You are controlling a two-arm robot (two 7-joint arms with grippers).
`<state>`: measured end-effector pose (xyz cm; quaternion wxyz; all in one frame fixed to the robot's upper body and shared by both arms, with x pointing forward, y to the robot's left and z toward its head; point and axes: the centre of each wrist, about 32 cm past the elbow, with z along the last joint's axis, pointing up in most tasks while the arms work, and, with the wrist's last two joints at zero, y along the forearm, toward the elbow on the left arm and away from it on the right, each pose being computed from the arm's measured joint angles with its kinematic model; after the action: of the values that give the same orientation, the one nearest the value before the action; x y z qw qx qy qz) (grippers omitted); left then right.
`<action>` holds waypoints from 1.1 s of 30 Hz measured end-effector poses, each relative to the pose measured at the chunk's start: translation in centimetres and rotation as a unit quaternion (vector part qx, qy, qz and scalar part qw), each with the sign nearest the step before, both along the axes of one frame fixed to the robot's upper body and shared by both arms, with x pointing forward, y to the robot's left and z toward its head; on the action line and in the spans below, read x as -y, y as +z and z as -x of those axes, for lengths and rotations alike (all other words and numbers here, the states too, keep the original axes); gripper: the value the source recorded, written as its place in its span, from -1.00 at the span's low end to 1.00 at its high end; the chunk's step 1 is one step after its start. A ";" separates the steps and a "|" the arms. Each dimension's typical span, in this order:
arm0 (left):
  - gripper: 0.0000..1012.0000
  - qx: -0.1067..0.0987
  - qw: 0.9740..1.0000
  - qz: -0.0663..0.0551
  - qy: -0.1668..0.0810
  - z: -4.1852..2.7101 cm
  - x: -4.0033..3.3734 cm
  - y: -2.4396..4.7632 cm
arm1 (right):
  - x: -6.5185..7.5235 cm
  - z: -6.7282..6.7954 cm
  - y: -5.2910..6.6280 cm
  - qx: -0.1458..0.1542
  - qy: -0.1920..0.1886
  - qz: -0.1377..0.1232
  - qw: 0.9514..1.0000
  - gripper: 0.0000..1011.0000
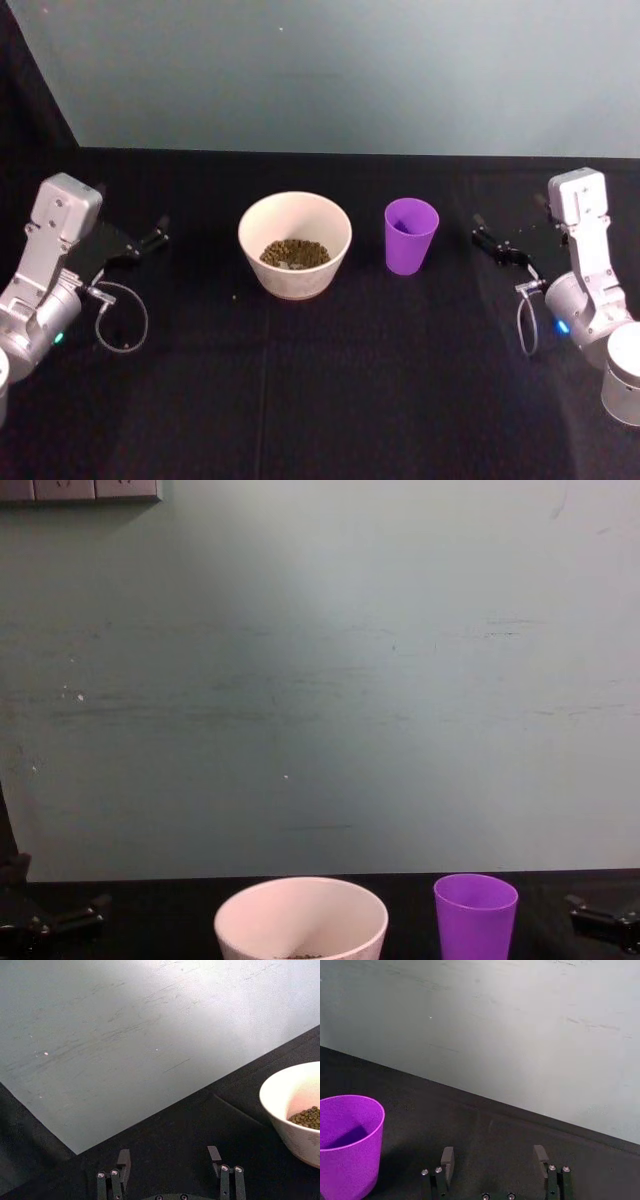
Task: Pick up the cup and pour the mung beans from the cup into the bowl.
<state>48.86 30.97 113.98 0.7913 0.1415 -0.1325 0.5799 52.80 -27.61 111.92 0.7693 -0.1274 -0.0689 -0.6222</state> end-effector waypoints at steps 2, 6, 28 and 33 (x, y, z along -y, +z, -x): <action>0.98 0.000 1.000 0.000 0.000 0.00 0.00 0.00 | 0.0 0.0 0.0 0.000 0.000 0.000 1.000 0.99; 0.98 0.000 1.000 0.000 0.000 0.00 0.00 0.00 | 0.0 0.0 0.0 0.000 0.001 0.001 1.000 0.99; 0.98 0.000 1.000 0.000 0.000 0.00 0.00 0.00 | 0.1 0.0 0.0 0.001 0.007 0.001 1.000 0.99; 0.98 0.000 1.000 0.000 0.000 0.00 0.00 0.00 | 0.1 0.0 0.1 0.001 0.008 0.001 1.000 0.99</action>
<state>48.86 30.96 113.98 0.7913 0.1415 -0.1325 0.5799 52.83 -27.69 111.97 0.7741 -0.1270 -0.0711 -0.6161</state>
